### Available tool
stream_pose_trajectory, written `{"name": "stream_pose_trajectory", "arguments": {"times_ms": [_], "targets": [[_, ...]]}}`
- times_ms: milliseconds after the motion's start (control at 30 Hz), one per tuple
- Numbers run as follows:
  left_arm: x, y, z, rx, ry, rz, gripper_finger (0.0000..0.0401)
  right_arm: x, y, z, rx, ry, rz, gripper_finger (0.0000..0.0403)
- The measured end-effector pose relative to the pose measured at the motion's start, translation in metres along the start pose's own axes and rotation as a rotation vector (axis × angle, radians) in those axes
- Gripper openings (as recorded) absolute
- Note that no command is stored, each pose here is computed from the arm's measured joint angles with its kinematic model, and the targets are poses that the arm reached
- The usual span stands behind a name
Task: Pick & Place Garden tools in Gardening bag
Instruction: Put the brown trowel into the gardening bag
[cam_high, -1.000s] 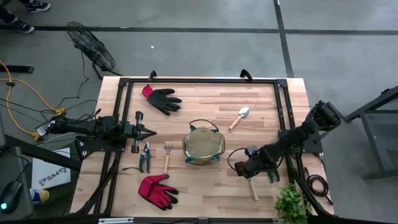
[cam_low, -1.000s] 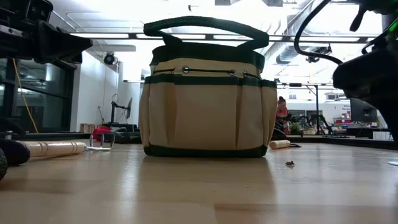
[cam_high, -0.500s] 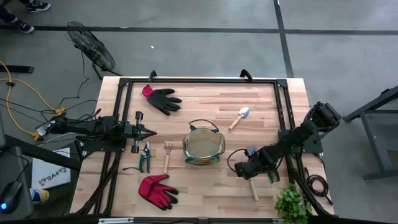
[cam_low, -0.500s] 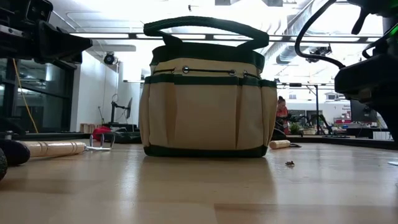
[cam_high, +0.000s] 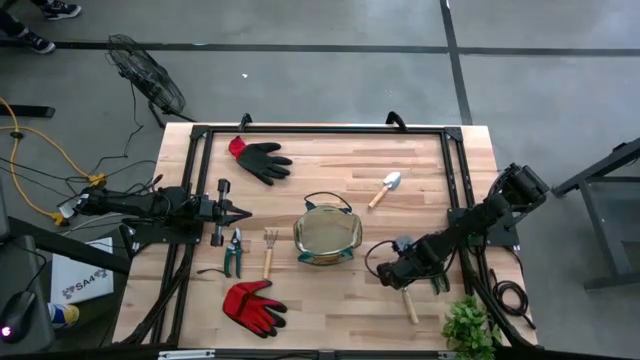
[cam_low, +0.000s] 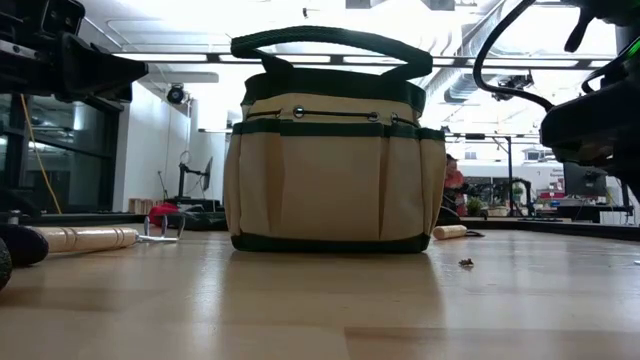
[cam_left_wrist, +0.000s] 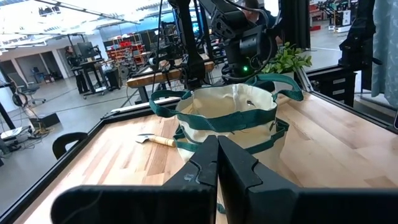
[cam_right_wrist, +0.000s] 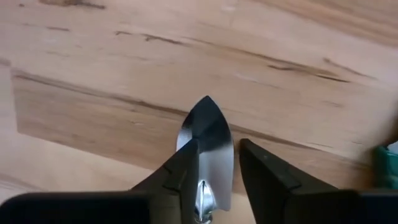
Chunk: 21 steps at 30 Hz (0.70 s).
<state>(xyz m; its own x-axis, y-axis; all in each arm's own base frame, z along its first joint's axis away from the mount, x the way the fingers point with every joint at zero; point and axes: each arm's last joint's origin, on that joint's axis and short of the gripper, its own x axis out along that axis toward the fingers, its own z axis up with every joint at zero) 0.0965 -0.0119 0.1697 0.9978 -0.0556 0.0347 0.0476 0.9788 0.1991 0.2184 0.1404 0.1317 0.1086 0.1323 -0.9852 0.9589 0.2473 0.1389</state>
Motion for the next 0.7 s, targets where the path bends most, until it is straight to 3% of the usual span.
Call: {"name": "stream_pose_trajectory", "arguments": {"times_ms": [367, 700], "targets": [[0.0, 0.0, 0.0, 0.0, 0.0, 0.0, 0.0, 0.0002, 0.0024, -0.0009, 0.005, 0.01, 0.023, 0.0078], [0.0, 0.0, 0.0, 0.0, 0.0, 0.001, 0.0, -0.0002, 0.008, -0.0025, 0.022, 0.023, 0.078, 0.0025]]}}
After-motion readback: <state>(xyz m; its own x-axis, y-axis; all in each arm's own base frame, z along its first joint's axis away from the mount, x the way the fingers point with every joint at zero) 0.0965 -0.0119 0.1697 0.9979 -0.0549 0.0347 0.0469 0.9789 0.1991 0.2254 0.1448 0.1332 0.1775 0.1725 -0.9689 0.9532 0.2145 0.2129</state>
